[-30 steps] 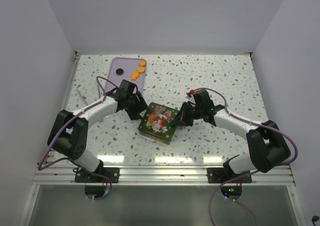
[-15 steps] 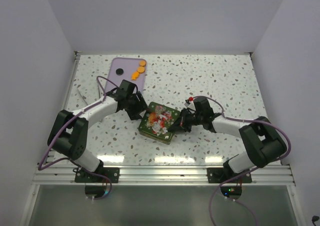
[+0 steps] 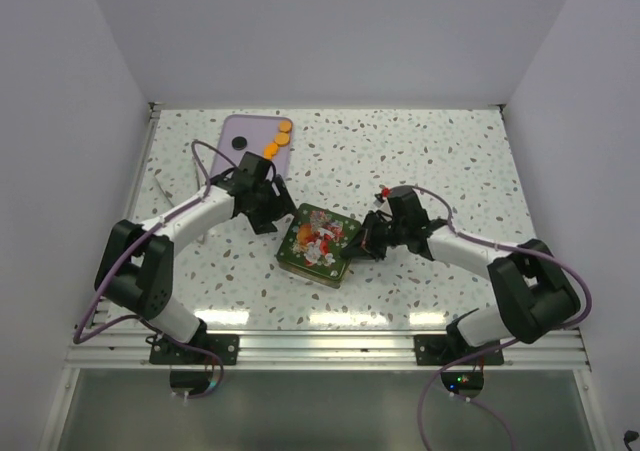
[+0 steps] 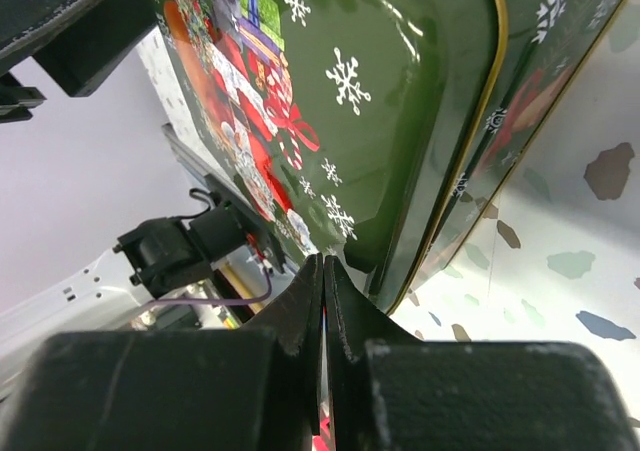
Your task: Pack the cookies
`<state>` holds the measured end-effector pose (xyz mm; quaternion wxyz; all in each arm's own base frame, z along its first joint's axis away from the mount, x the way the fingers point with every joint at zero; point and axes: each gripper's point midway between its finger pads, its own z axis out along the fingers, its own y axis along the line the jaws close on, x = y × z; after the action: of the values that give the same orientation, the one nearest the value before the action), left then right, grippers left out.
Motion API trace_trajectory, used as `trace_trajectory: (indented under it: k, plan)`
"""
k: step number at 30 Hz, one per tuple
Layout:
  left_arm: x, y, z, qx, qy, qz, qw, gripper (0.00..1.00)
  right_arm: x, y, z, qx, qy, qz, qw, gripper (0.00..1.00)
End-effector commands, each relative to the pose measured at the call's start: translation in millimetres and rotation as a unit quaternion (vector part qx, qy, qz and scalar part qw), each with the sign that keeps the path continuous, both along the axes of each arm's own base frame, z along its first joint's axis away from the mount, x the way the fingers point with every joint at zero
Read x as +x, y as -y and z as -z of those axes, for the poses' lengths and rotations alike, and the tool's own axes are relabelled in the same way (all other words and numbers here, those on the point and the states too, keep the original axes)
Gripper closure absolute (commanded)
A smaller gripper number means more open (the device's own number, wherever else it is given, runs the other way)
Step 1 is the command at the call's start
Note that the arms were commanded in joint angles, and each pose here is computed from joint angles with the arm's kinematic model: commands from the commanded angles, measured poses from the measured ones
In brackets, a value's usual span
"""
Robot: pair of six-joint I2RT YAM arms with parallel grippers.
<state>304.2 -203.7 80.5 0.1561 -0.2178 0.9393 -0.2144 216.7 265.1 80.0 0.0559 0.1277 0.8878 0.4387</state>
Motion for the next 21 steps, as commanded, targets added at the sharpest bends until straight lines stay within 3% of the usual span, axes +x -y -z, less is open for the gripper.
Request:
trace_trajectory:
  k: [1,6,13,21]
  plan:
    - [12.3,-13.4,-22.9,0.023,0.037,-0.001,0.999,0.23,12.3,0.1,-21.1,-0.008,0.036,0.004,0.999,1.00]
    - [25.3,-38.7,-41.5,0.051,0.063,-0.015,0.997,0.23,20.6,2.1,-41.9,-0.026,0.060,0.000,0.998,1.00]
    - [35.5,-88.3,-79.0,0.086,0.105,-0.039,0.990,0.22,43.4,-3.2,-120.0,-0.026,0.148,-0.012,0.989,1.00]
    - [44.6,-132.6,-169.2,0.159,0.235,-0.063,0.957,0.21,32.8,13.0,-228.7,-0.038,0.269,-0.035,0.962,0.93]
